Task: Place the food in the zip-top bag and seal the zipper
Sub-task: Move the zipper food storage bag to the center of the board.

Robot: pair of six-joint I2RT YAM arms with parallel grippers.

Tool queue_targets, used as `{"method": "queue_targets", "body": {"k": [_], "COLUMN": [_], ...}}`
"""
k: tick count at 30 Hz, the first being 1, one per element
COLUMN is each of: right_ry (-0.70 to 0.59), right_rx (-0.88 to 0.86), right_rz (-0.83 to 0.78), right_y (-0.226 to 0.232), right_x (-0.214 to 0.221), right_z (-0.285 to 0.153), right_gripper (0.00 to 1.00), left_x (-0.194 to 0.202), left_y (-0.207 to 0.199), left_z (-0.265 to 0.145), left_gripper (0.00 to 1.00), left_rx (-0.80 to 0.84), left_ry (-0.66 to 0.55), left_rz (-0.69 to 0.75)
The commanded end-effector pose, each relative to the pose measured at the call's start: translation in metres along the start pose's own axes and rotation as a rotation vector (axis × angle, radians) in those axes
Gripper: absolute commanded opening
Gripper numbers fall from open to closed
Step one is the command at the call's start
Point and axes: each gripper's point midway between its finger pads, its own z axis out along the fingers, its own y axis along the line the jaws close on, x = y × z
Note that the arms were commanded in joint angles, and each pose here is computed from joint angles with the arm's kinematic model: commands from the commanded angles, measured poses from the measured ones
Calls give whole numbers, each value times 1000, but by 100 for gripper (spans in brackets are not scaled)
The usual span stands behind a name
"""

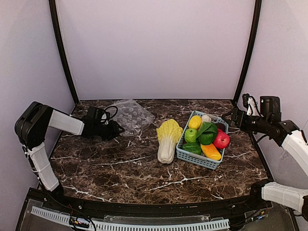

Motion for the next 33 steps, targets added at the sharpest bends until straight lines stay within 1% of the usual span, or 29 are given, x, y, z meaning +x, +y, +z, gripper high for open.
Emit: {"method": "queue_targets", "body": {"k": [1, 2, 4, 9, 10, 14, 17, 18, 19, 21, 23, 24, 25, 26, 27, 28, 29, 30, 33], "right_ry": [-46, -48, -49, -55, -57, -69, -80, -82, -85, -90, -88, -83, -76, -65, -51, -40, -28, -21, -14], "right_rx": [-31, -31, -32, -36, -36, -39, -41, -40, -42, -51, -66, -76, -86, -95, -101, -109, -112, -113, -124], "right_rz": [-37, -40, -44, -63, -66, -78, -85, -86, -90, -99, -108, -112, -113, -114, -115, -118, -119, -122, -126], "right_y": [11, 11, 12, 15, 15, 18, 21, 22, 24, 28, 33, 36, 38, 40, 42, 44, 46, 48, 57], "right_x": [-15, -16, -17, -20, -20, -22, -24, -24, -25, -27, -28, -27, -27, -25, -24, -23, -21, -20, -18], "right_z": [-3, -3, -3, -7, -8, -15, -22, -25, -27, -33, -38, -39, -39, -38, -37, -36, -35, -34, -32], "right_gripper": [90, 90, 90, 93, 93, 93, 95, 95, 95, 96, 96, 96, 96, 96, 96, 96, 96, 95, 95], "left_x": [3, 3, 5, 3, 1, -5, -8, -13, -10, -10, 0, 8, 13, 22, 27, 36, 41, 52, 78], "left_y": [-2, -2, 0, -2, -4, -16, -24, -34, -34, -49, -53, -51, -53, -47, -48, -41, -43, -36, -30], "left_z": [4, 5, 8, 10, 10, 4, -11, -22, -28, -51, -67, -71, -82, -87, -98, -103, -114, -118, -138], "left_gripper": [42, 41, 34, 23, 17, 3, 1, 1, 1, 1, 1, 1, 1, 1, 1, 1, 1, 1, 1], "left_rx": [-8, -7, -4, 12, 21, 66, 91, 113, 114, 146, 158, 149, 152, 128, 130, 106, 113, 97, 105], "left_ry": [17, 20, 28, 15, 8, -27, -64, -91, -96, -115, -93, -63, -65, -34, -40, -8, -12, 22, 48], "left_rz": [0, -1, -6, 0, 7, 48, 95, 115, 135, 174, 194, 191, 211, 207, 230, 222, 236, 223, 202]}}
